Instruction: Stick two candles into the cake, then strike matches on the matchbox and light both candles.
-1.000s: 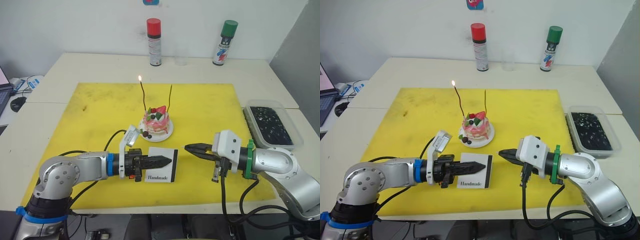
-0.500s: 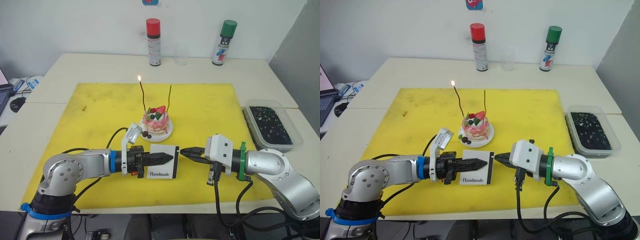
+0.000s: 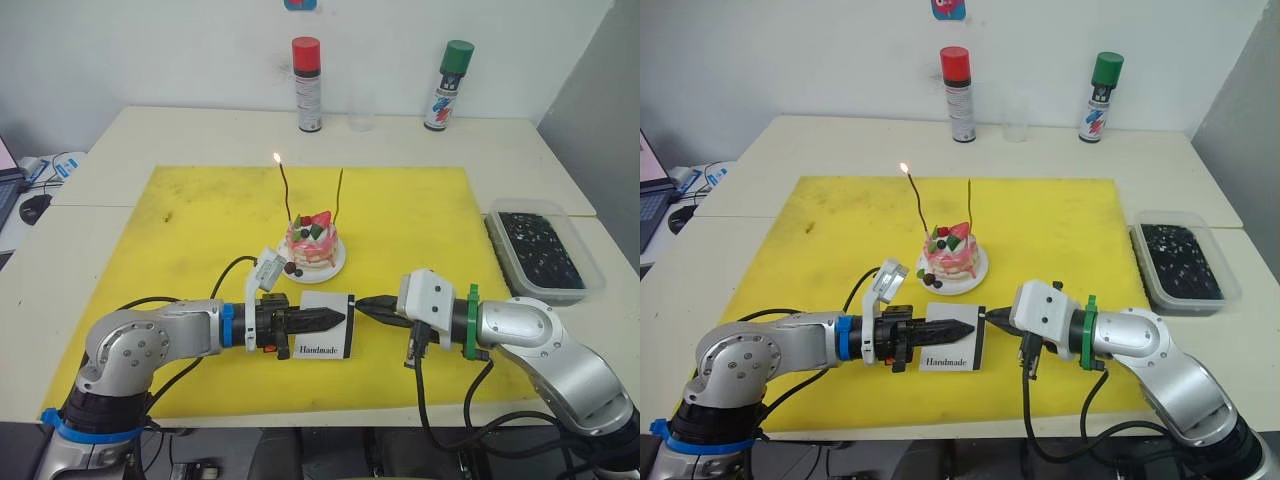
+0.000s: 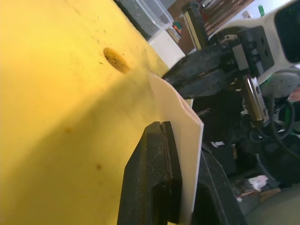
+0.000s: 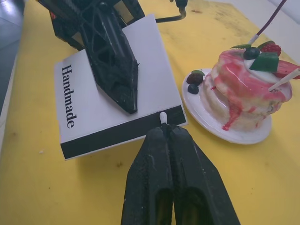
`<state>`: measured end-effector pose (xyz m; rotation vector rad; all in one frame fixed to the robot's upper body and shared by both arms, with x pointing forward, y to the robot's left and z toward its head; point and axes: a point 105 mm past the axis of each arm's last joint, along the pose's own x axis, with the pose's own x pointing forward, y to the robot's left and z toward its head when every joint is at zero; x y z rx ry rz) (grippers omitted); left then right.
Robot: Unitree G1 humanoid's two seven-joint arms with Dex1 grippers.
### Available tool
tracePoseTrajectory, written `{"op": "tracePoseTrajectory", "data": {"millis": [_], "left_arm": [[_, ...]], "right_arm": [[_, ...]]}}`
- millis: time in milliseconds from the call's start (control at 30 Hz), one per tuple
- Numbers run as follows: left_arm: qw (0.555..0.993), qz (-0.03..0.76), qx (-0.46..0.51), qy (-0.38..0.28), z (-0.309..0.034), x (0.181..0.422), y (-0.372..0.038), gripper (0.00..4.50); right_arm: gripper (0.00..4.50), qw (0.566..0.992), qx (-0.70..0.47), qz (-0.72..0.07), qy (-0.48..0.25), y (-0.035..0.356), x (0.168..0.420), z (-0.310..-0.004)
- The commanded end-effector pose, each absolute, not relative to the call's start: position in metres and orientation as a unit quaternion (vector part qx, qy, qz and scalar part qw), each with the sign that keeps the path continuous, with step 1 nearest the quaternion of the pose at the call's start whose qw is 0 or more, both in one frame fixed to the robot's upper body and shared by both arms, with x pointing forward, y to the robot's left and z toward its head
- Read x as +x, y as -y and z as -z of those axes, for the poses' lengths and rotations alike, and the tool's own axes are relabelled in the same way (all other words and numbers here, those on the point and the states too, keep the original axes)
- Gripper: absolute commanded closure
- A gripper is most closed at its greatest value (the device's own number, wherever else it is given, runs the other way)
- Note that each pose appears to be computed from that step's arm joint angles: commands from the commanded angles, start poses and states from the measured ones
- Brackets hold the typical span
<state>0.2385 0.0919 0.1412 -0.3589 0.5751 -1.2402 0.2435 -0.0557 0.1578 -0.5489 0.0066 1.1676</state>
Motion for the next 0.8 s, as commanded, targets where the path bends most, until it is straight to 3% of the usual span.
{"op": "tracePoseTrajectory", "data": {"millis": [33,100,300,500,800], "left_arm": [[0.741,0.603,-0.136,-0.261,-0.140,0.222,-0.083,4.50],[0.743,0.596,-0.137,-0.272,-0.134,0.217,-0.087,4.50],[0.750,0.585,-0.145,-0.272,-0.129,0.212,-0.090,4.50],[0.752,0.584,-0.147,-0.269,-0.128,0.212,-0.090,4.50],[0.753,0.582,-0.150,-0.266,-0.128,0.212,-0.089,4.50]], "right_arm": [[4.47,0.849,-0.251,-0.462,0.055,0.063,0.268,-0.189],[4.47,0.871,-0.227,-0.427,0.092,0.065,0.279,-0.211],[4.47,0.858,-0.231,-0.442,0.126,0.050,0.277,-0.229],[4.47,0.845,-0.296,-0.393,0.209,0.041,0.307,-0.270],[4.47,0.839,-0.323,-0.373,0.227,0.045,0.320,-0.276]]}}
